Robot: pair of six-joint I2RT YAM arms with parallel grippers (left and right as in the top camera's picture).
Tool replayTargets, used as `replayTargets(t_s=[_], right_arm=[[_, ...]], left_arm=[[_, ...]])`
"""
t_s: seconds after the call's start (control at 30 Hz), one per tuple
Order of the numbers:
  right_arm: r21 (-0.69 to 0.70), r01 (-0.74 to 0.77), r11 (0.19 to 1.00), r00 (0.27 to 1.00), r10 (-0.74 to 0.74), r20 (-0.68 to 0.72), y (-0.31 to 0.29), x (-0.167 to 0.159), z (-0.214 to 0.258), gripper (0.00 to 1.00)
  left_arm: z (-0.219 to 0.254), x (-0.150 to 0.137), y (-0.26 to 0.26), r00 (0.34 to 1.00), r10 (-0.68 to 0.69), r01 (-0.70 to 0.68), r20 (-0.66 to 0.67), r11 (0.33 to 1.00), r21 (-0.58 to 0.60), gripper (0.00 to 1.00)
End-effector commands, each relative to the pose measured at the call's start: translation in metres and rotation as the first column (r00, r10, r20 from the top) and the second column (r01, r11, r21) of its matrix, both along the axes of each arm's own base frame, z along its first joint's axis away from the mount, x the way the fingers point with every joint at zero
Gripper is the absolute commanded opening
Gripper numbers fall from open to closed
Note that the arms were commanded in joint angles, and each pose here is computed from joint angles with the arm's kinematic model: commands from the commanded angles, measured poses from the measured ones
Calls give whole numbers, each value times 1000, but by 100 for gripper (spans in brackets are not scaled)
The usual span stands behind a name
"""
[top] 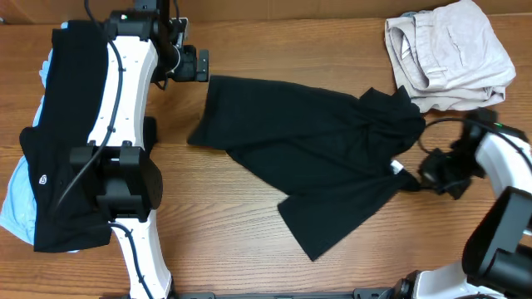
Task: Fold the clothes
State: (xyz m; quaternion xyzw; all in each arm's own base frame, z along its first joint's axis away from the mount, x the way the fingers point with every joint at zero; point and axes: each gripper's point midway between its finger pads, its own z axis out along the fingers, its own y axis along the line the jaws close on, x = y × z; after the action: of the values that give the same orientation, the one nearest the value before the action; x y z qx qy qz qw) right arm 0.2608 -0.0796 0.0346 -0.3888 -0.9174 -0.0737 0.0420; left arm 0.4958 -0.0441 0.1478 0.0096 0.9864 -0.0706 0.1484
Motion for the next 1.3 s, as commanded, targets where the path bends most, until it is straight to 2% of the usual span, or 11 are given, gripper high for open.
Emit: replayTargets(t_s=[0.0, 0.2, 0.3, 0.43, 0.57, 0.87, 1.2, 1.27], right_arm=[[65, -12, 998, 993, 4, 121, -7, 14, 14, 17], [76, -5, 997, 982, -10, 188, -13, 31, 31, 42], [63, -24, 998, 973, 9, 230, -15, 43, 51, 47], [45, -108, 993, 945, 89, 315, -6, 62, 84, 49], [3, -188, 982, 912, 173, 373, 10, 75, 104, 49], [-42, -282, 958, 884, 277, 377, 38, 83, 106, 50], [-54, -298, 953, 872, 295, 391, 43, 88, 107, 53], [-56, -298, 953, 870, 295, 394, 43, 89, 107, 54]], left_arm=[[-10, -1, -6, 999, -34, 34, -4, 999, -3, 100], [-30, 7, -42, 994, -99, 103, 39, 990, -97, 100], [-42, 15, -57, 989, -130, 136, 72, 987, -80, 100], [-62, 27, -80, 971, -206, 214, 118, 975, -62, 100], [-86, 39, -88, 967, -218, 225, 130, 974, -36, 98], [-144, 44, -81, 976, -206, 206, 67, 979, 4, 97], [-150, 51, -58, 984, -165, 155, 70, 979, 132, 99], [-148, 52, -52, 986, -155, 143, 66, 976, 163, 95]])
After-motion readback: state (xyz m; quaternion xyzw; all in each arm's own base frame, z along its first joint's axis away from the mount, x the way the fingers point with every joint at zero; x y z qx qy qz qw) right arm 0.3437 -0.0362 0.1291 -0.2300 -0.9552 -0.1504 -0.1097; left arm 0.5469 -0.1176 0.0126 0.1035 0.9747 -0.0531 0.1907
